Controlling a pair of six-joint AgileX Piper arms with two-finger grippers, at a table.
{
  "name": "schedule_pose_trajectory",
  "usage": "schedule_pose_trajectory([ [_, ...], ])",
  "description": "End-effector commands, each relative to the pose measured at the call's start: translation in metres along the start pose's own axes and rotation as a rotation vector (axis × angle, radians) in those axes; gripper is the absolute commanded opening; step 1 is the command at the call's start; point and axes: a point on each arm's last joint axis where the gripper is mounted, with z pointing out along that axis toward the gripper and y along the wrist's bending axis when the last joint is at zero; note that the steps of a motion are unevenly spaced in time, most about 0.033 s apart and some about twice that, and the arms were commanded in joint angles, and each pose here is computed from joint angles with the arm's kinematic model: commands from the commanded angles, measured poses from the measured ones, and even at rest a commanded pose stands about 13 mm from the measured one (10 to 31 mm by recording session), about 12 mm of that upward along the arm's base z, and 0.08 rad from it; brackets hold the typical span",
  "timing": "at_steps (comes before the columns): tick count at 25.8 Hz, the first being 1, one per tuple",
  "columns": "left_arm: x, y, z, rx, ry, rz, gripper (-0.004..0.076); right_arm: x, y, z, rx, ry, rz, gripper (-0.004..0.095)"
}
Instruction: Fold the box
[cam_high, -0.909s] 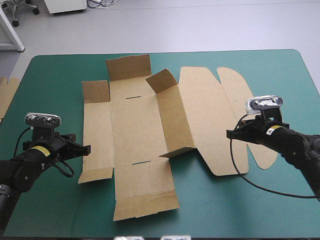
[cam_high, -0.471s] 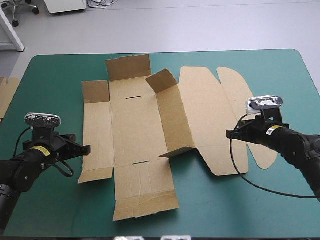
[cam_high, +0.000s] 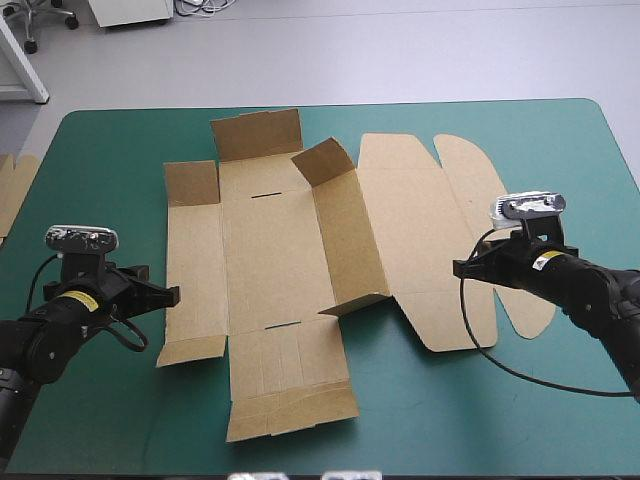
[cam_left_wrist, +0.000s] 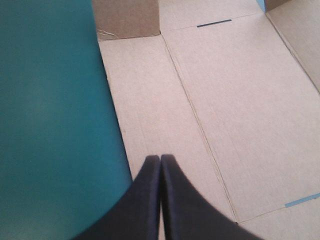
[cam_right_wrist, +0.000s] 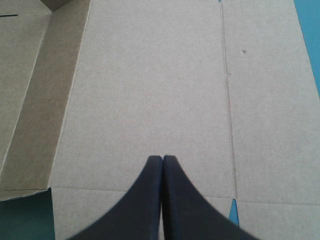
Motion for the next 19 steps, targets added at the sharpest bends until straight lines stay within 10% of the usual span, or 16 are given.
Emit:
schedule_pose_trajectory([
  [1,-0.017,0.006,-0.007,-0.02,-0.104,-0.062,-0.001,-0.016,0.0,-0.012,0.009,-0.108,-0.003,-0.0019],
  [19,-0.067,0.096,0.06,0.388,0.024,-0.547,0.0004,-0.016,0.0,-0.012,0.01,-0.108,-0.002,-0.0019],
])
